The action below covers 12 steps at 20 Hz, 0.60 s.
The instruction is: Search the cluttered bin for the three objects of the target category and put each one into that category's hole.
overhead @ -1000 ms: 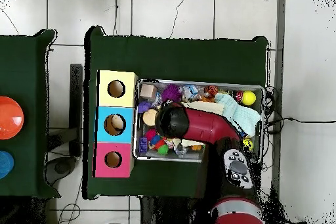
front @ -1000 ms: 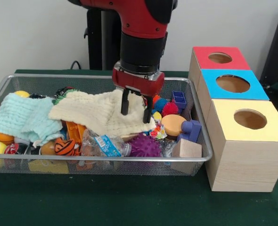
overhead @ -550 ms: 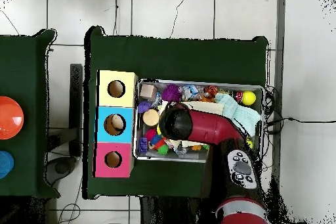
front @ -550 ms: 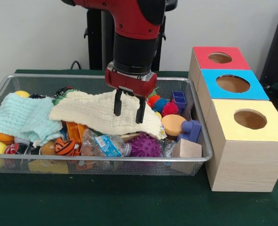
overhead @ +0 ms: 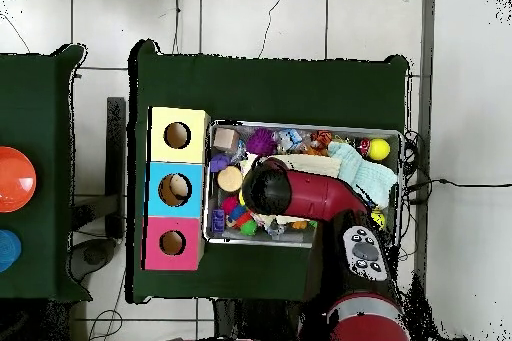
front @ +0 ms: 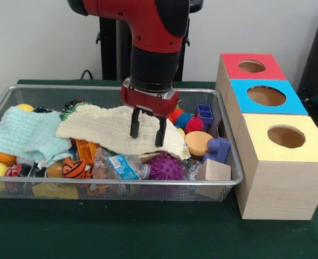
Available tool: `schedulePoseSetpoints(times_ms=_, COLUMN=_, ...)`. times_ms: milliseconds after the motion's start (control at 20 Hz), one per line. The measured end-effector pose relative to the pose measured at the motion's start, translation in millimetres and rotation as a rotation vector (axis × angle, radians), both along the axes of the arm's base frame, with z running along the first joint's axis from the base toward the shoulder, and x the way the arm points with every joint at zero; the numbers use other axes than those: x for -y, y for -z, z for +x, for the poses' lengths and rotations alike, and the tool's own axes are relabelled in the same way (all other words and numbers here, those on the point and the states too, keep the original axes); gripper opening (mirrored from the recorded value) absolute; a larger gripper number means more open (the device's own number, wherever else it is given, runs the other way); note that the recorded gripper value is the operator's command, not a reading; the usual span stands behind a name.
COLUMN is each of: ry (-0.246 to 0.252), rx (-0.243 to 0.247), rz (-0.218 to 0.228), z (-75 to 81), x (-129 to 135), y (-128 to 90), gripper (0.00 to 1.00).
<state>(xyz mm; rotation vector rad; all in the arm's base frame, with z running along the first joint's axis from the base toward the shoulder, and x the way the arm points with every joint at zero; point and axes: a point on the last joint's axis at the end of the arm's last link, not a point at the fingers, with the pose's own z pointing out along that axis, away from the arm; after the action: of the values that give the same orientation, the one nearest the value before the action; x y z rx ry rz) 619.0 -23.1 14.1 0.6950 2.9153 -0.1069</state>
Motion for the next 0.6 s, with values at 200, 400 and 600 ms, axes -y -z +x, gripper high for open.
schedulePoseSetpoints(times_ms=200, ry=-0.054, rx=0.024, rz=-0.047, z=-8.6, x=2.8, y=10.1, gripper=1.00)
schedulePoseSetpoints(times_ms=400, ry=-0.113, rx=0.087, rz=-0.090, z=-11.0, x=4.7, y=17.5, gripper=1.00)
schedulePoseSetpoints(times_ms=600, ry=-0.169, rx=0.162, rz=-0.120, z=-9.7, x=6.9, y=22.0, gripper=1.00)
